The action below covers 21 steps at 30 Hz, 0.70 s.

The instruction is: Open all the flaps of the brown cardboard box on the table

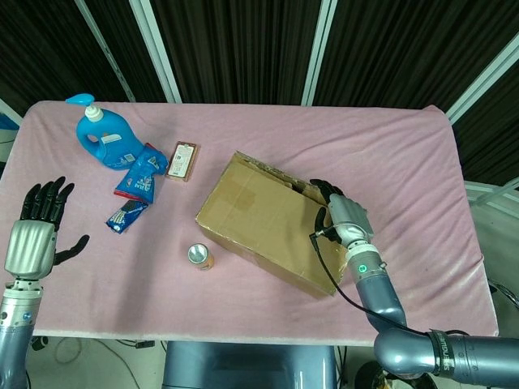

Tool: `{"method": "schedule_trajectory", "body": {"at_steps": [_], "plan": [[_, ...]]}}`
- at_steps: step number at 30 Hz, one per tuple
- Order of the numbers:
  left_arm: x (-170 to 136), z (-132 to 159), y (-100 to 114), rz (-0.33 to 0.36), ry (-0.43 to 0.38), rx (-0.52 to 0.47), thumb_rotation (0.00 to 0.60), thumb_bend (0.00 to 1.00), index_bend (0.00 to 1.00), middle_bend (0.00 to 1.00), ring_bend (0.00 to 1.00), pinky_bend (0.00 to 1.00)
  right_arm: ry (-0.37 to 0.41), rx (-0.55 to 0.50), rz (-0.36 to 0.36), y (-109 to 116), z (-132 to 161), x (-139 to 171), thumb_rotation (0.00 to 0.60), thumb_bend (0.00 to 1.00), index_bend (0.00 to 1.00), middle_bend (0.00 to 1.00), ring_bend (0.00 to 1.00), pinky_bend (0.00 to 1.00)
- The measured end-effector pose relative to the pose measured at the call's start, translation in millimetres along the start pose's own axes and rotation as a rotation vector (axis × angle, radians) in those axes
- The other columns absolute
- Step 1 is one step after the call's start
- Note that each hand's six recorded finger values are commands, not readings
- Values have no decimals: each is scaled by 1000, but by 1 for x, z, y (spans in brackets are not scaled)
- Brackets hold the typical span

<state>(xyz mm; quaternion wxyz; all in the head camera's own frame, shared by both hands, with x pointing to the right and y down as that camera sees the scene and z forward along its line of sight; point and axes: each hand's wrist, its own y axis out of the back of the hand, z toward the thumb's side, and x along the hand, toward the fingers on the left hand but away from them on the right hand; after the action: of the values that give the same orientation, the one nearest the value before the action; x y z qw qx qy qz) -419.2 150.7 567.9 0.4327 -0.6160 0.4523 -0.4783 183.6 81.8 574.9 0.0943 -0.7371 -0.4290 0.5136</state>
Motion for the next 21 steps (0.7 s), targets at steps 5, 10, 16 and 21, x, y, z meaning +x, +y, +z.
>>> {"method": "schedule_trajectory", "body": {"at_steps": [5, 10, 16, 21], "plan": [[0, 1, 1, 2, 0, -3, 600, 184, 0, 0, 0, 0, -4, 7, -16, 4, 0, -3, 600, 905, 103, 111, 108, 254], [0, 0, 0, -2, 5, -6, 600, 184, 0, 0, 0, 0, -24, 5, -7, 3, -3, -2, 600, 904, 103, 140, 171, 286], [0, 0, 0, -2, 6, -5, 600, 184, 0, 0, 0, 0, -33, 12, -6, 1, -2, -4, 600, 902, 103, 200, 278, 381], [0, 0, 0, 0, 6, -6, 600, 184, 0, 0, 0, 0, -23, -9, -12, 3, 4, -7, 600, 902, 102, 203, 323, 491]]}}
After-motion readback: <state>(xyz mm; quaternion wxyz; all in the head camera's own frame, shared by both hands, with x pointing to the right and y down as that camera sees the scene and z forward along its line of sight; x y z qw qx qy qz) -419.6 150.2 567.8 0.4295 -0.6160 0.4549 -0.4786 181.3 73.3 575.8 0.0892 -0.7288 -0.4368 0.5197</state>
